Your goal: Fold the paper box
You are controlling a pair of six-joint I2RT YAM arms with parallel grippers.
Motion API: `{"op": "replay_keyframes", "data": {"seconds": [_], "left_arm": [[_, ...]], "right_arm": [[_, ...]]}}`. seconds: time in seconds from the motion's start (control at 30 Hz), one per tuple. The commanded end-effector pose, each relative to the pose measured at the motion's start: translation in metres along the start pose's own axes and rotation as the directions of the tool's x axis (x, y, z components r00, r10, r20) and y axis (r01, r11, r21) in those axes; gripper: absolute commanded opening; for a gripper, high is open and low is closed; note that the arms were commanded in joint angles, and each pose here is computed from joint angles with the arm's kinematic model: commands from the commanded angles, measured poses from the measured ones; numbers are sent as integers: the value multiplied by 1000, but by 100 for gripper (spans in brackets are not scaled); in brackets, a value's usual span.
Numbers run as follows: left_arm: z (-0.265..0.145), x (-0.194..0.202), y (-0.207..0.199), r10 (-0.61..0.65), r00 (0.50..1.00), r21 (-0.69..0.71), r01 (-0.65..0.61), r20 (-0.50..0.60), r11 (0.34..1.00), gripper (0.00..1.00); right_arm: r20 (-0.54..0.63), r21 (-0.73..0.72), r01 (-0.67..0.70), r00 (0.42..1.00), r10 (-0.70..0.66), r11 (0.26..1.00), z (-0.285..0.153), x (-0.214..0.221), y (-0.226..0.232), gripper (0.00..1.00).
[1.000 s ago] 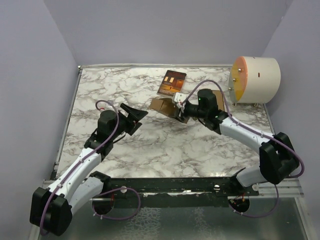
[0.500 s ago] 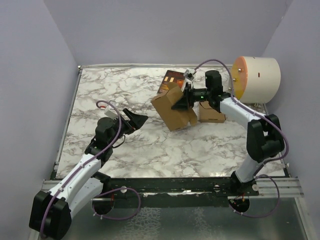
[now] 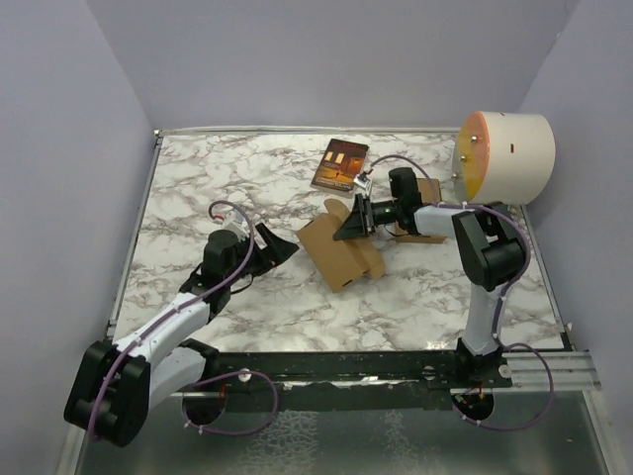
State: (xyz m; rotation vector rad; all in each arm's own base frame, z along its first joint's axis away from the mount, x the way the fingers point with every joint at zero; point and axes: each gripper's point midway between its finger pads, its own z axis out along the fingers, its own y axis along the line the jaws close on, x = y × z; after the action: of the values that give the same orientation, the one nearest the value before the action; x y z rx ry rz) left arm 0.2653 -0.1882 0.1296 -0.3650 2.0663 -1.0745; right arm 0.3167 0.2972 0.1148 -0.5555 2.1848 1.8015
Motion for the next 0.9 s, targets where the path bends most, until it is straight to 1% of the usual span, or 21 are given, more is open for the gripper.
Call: {"op": "replay_keyframes", "data": {"seconds": [0.0,0.1,0.2,0.27,0.43,0.53,0.6,0.67,0.87], "left_arm": [[9,4,-12,7,999,11,-6,-50,1000,81],[16,10,-13,43,996,-36,-46,-79,998,80],[24,16,-21,93,991,-52,-98,-100,994,79],[31,17,-29,123,987,-49,-129,-106,990,75],[52,18,-43,147,980,-14,-150,-133,989,50],[66,21,-43,147,977,-11,-151,-157,989,40],[74,23,-41,147,974,-18,-152,-172,988,39],[81,26,-38,148,971,-24,-155,-189,988,35],[92,31,-33,159,962,-45,-173,-221,984,34]], "right_arm": [[-34,-40,-68,997,66,997,7,7,-10,40],[-45,-34,-77,996,76,996,10,9,-19,40],[-56,-26,-86,995,84,996,14,12,-25,40],[-59,-21,-90,994,89,996,16,13,-28,40],[-64,-13,-97,993,96,995,18,14,-33,40],[-63,-10,-97,993,96,995,18,14,-34,41],[-65,-13,-96,993,95,995,18,15,-33,41],[-65,-12,-90,994,89,996,18,14,-33,41],[-68,-3,-73,995,73,997,18,13,-35,43]]}}
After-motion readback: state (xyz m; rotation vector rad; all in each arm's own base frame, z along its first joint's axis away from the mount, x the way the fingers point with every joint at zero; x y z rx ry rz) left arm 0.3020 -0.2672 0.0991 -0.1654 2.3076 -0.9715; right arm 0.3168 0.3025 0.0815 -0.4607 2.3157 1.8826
